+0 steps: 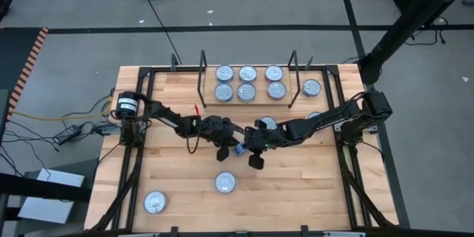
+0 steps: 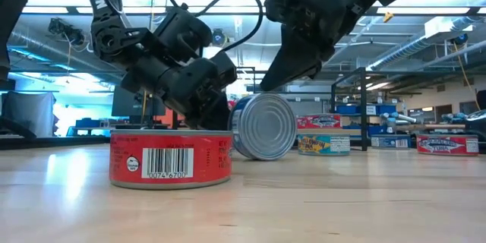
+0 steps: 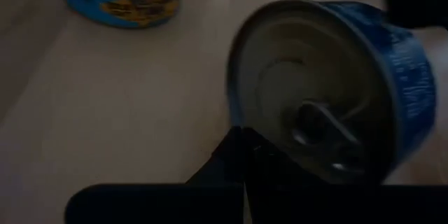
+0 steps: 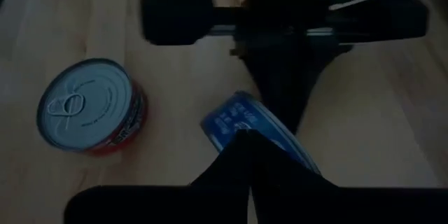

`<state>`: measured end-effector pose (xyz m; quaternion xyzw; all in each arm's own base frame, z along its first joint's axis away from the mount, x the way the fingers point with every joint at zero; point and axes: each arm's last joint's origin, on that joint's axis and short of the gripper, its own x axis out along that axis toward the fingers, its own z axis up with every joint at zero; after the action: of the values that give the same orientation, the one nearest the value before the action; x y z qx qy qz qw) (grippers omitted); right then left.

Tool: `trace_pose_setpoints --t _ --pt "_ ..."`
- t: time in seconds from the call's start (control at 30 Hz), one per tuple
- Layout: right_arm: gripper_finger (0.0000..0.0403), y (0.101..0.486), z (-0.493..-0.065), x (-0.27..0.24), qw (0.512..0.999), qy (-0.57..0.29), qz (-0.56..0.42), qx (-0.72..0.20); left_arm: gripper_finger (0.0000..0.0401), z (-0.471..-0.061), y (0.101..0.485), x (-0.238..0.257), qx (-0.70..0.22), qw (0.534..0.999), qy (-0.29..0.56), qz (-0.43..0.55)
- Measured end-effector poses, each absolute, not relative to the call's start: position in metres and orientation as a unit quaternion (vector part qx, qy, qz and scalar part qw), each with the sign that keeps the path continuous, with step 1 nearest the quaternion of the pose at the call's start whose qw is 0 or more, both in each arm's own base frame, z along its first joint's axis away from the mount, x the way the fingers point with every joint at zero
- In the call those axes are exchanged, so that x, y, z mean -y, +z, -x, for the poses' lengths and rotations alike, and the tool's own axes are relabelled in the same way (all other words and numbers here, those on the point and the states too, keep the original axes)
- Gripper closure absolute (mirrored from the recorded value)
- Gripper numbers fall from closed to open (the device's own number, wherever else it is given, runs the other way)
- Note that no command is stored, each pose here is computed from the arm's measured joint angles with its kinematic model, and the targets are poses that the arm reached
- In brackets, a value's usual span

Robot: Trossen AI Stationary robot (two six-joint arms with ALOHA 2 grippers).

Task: Stack canned seafood by type on shelf
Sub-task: Stack the blue tuna can on top of the blue tuna can on the shelf

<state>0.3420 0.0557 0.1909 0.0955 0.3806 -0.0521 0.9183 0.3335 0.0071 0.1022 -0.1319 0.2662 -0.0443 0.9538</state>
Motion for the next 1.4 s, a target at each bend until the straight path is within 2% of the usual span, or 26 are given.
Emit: trace_pose_setpoints --t 0.27,0.53,0.8,1.1,1.27,1.4 --pt "0.0355 0.215 -0.332 -0.054 0.928 -0.048 -0.103 -0.355 0.0401 -0.328 0.118 -0.024 -0.265 0.955 -0.020 0.130" --pt "0.0333 0.254 -0.306 -0.049 0.935 -0.065 -0.114 -0.330 0.0388 -0.314 0.159 -0.017 -0.259 0.957 0.012 0.131" --pt "0.0331 0.267 -0.288 -0.047 0.931 -0.096 -0.110 -0.336 0.0295 -0.311 0.180 0.018 -0.247 0.947 0.033 0.201" --pt "0.0330 0.263 -0.288 -0.048 0.927 -0.095 -0.105 -0.346 0.0186 -0.332 0.201 0.040 -0.284 0.939 0.116 0.154" --pt "0.0331 0.263 -0.288 -0.048 0.926 -0.094 -0.102 -0.351 0.0146 -0.340 0.210 0.040 -0.272 0.944 0.122 0.143" --pt "0.0329 0.261 -0.286 -0.050 0.923 -0.084 -0.099 -0.362 0.0131 -0.341 0.210 0.040 -0.282 0.941 0.124 0.140"
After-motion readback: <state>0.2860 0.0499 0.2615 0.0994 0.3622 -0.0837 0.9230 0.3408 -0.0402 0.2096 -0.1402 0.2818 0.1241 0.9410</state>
